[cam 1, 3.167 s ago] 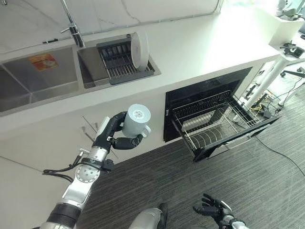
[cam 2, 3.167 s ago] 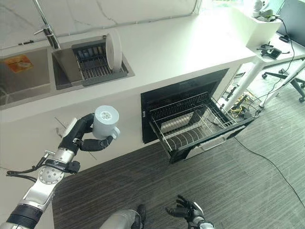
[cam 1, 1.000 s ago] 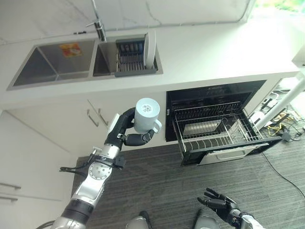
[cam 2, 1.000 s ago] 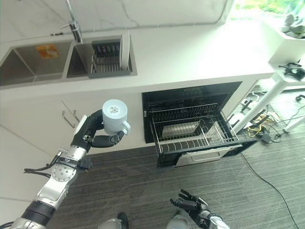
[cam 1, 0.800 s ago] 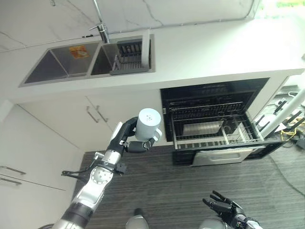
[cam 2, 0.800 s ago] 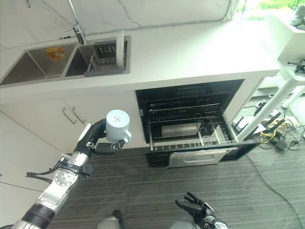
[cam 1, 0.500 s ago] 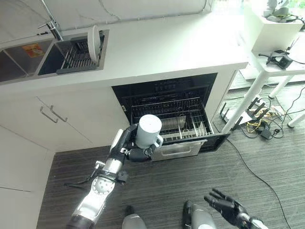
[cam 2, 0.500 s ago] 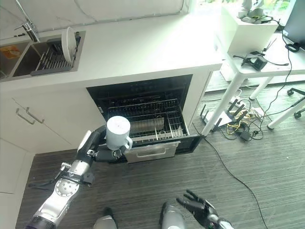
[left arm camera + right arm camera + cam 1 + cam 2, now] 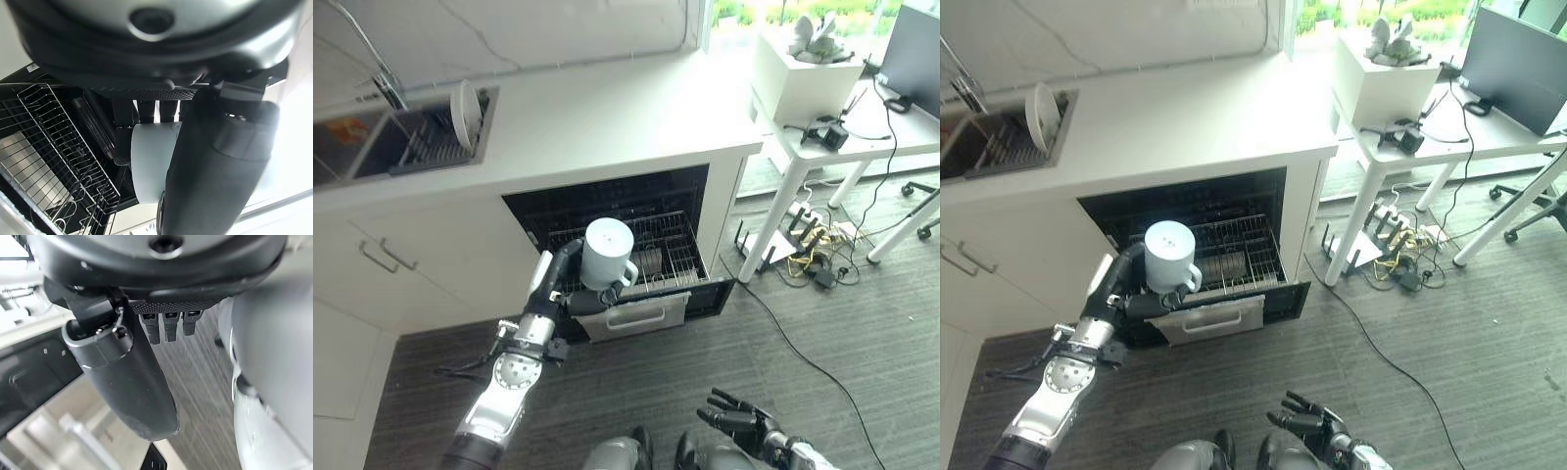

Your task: Place the dishes in the dishwasher.

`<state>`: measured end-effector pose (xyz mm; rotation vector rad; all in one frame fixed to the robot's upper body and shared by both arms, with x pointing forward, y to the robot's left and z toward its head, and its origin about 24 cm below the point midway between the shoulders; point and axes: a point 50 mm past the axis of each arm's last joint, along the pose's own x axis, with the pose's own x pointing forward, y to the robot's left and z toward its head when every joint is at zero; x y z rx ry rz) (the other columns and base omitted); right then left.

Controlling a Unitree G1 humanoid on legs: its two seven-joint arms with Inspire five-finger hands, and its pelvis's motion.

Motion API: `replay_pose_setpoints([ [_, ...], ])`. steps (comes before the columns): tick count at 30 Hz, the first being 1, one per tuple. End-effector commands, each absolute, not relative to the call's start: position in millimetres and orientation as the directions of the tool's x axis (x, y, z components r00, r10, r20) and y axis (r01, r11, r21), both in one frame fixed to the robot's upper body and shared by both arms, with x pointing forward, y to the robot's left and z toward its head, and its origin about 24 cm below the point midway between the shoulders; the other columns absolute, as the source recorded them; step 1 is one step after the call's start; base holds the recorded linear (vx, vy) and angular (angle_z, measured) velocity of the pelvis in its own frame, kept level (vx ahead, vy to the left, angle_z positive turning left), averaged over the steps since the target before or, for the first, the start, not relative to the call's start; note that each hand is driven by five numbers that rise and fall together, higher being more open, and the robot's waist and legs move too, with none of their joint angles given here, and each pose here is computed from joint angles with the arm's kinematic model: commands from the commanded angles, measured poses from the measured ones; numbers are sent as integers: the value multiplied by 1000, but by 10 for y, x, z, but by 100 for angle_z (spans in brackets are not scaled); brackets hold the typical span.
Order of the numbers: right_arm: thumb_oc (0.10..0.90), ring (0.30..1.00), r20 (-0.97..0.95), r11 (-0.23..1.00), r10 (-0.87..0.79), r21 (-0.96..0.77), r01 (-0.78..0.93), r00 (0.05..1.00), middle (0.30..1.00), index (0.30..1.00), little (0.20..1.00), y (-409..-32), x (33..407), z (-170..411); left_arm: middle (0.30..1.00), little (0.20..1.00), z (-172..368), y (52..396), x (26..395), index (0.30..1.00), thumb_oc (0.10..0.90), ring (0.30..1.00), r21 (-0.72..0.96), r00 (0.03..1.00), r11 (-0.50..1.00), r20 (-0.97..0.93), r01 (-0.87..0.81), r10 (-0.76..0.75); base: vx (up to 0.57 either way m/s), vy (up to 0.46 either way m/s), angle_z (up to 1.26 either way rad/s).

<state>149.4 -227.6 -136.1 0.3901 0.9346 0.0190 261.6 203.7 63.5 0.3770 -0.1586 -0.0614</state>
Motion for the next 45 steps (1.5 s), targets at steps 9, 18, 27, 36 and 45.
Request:
replay_pose_setpoints([
  [9, 800, 900, -769, 832, 91, 408, 376, 633, 900, 900, 900, -2339, 1419, -1391, 300, 300, 1237, 2086, 2755, 300, 400, 300, 382, 906, 921, 413, -81, -92, 66, 42, 9],
  [18, 800, 900, -804, 705, 50, 449, 549, 592, 900, 900, 900, -2463, 1138, -1465, 300, 300, 1254, 2050, 2828, 300, 400, 300, 407, 903, 911, 414, -67, -118, 98, -237, 47],
  [27, 800, 900, -826, 710, 16, 406, 575, 563, 900, 900, 900, -2586, 1052, -1463, 300, 300, 1361, 2007, 2827, 300, 400, 300, 402, 890, 911, 443, -90, -108, 96, -251, 11],
  [36, 800, 900, -818, 708, 6, 410, 575, 575, 900, 900, 900, -2682, 1065, -1427, 300, 300, 1427, 2051, 2828, 300, 400, 300, 400, 885, 912, 452, -92, -110, 71, -124, -3],
  [45, 800, 900, -834, 724, -29, 362, 587, 551, 900, 900, 900, -2785, 919, -1429, 300, 300, 1561, 2163, 2803, 300, 400, 300, 401, 839, 900, 538, -171, -80, 41, 97, 5],
])
